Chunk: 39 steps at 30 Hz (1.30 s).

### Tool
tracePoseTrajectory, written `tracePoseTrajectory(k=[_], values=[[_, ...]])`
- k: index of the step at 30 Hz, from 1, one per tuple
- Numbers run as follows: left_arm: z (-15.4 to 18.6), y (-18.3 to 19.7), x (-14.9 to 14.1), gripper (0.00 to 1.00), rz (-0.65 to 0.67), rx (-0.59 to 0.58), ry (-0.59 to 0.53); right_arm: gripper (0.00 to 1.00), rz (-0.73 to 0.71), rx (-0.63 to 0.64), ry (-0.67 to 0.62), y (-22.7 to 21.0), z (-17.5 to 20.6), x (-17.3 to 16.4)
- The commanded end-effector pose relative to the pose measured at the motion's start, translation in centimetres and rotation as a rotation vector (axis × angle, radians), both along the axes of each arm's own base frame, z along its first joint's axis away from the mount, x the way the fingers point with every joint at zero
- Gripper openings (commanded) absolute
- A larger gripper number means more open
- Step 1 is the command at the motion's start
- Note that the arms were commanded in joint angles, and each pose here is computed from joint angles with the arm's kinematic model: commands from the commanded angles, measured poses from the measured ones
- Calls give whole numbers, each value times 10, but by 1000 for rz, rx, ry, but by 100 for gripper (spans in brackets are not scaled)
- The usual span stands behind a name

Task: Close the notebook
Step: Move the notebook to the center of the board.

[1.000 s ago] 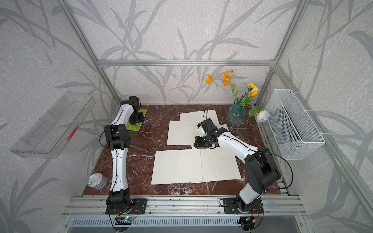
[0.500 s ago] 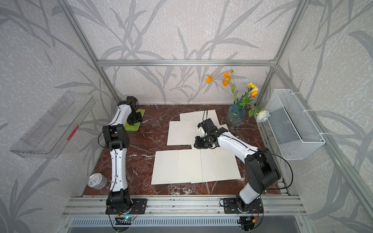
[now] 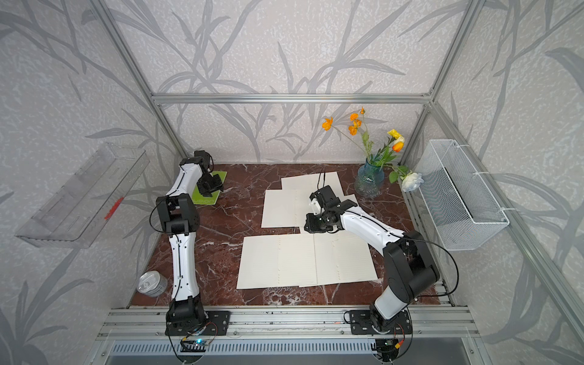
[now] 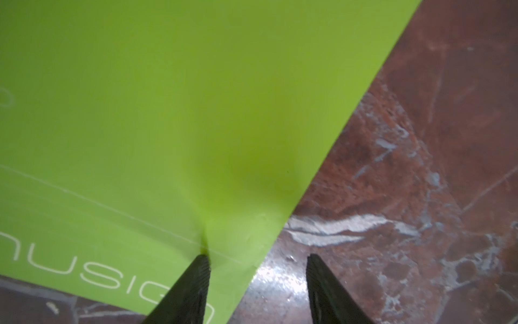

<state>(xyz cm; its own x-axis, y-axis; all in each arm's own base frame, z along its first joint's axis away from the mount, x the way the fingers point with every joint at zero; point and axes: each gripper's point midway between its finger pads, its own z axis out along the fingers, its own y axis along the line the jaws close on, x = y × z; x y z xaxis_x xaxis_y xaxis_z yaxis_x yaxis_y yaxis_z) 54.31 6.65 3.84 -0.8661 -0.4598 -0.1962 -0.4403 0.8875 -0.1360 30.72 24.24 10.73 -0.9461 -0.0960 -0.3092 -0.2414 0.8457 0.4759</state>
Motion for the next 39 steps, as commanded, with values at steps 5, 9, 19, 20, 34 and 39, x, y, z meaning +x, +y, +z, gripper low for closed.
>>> tracePoseTrajectory(k=[5, 9, 19, 20, 34, 39], values=[[55, -39, -11, 58, -21, -63, -105, 23, -8, -17, -30, -4, 6, 4], [58, -54, -26, 58, -20, -88, -110, 23, -5, -18, -26, -5, 4, 2], [62, -101, -60, 59, -55, -185, -142, 23, -2, -37, -19, -7, -3, 2], [62, -105, -63, 59, -57, -194, -144, 23, -4, -39, -16, -7, -4, 3], [53, -161, -113, 59, -118, -273, -120, 14, 37, -31, 20, 21, -17, 36], [47, -173, -124, 59, -112, -293, -119, 10, 65, -39, 41, 35, -29, 45]])
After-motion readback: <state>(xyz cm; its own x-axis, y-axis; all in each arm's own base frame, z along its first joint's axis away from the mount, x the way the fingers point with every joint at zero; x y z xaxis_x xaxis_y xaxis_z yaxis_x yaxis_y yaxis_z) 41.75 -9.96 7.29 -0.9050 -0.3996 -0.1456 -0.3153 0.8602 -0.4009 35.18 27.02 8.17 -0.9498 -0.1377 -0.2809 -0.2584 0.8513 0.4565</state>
